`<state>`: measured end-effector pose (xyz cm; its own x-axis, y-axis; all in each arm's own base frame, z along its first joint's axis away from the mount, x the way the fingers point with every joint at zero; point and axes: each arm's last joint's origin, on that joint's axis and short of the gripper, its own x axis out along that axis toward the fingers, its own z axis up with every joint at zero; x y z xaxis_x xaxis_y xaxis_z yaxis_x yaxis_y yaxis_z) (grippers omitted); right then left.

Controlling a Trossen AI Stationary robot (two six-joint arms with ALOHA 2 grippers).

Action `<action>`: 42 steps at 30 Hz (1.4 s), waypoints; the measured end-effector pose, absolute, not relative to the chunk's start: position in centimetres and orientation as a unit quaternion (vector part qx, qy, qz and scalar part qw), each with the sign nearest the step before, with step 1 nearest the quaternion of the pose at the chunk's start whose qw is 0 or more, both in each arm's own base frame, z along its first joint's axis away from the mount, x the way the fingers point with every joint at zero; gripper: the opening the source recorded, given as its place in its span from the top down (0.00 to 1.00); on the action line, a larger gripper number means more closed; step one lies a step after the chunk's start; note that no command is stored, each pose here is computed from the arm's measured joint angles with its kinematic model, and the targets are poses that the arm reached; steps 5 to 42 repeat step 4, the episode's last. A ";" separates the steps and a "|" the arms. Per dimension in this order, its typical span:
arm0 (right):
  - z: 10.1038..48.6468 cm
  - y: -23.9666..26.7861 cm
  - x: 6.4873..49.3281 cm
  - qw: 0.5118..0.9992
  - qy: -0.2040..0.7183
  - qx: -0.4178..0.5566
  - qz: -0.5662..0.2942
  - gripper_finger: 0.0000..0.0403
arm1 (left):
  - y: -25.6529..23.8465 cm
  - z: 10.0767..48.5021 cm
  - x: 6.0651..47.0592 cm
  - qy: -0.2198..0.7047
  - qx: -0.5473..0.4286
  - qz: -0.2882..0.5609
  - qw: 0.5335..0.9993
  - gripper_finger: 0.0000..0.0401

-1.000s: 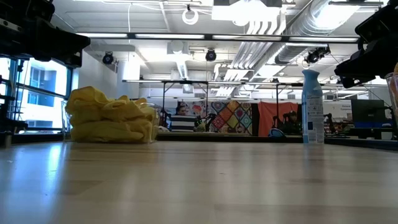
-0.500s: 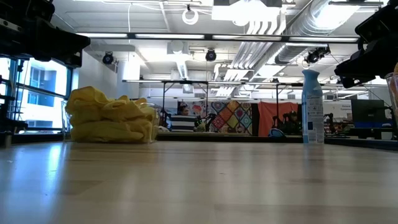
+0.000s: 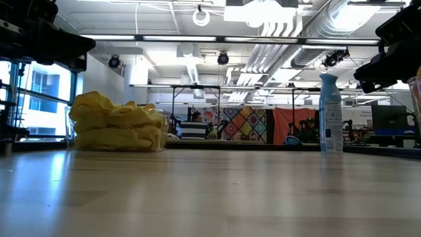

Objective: Sort microfiber towel by color & place in baskets
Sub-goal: Return to Home Position

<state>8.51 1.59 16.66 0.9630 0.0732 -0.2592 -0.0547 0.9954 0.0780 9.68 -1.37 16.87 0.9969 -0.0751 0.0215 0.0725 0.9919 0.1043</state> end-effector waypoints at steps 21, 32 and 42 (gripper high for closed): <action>16.7 1.6 8.5 0.990 0.132 0.035 0.032 1.00 | -1.4 16.9 9.7 -0.013 0.052 -0.037 0.998 1.00; 16.7 1.6 8.5 0.990 0.132 0.035 0.032 1.00 | -1.4 16.9 9.7 -0.013 0.052 -0.037 0.998 1.00; 16.7 1.6 8.5 0.990 0.132 0.035 0.032 1.00 | -1.4 16.9 9.7 -0.013 0.052 -0.037 0.998 1.00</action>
